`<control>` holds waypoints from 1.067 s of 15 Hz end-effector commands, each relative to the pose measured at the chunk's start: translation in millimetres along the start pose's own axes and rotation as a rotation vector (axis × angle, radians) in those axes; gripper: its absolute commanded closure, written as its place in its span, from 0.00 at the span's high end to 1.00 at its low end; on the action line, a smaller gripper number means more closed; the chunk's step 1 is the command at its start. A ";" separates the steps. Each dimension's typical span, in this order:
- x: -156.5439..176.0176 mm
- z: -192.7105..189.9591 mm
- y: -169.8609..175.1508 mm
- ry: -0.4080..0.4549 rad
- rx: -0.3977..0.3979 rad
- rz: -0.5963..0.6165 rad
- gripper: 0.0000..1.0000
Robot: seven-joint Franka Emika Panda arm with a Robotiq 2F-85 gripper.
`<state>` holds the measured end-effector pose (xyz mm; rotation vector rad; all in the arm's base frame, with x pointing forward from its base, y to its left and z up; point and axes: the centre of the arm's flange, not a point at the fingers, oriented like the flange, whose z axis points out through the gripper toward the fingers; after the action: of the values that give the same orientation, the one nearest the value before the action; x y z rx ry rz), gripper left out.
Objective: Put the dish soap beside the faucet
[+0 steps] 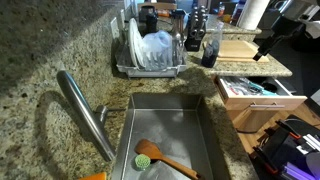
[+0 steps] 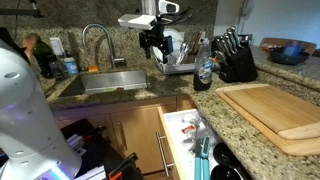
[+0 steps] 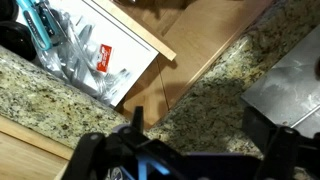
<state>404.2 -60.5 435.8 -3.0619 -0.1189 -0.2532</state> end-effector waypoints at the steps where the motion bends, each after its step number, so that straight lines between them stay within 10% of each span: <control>1: 0.0 0.0 0.0 0.000 0.000 0.000 1.00; 7: 0.0 0.0 0.0 0.000 0.000 0.000 1.00; 13: -9.3 67.6 80.9 0.259 -0.275 -0.130 1.00; 15: -19.8 75.8 104.0 0.343 -0.249 -0.089 1.00; 16: -6.3 16.9 77.8 0.281 -0.254 -0.092 1.00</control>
<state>406.9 -138.1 412.9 -3.2287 -0.2266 -0.7602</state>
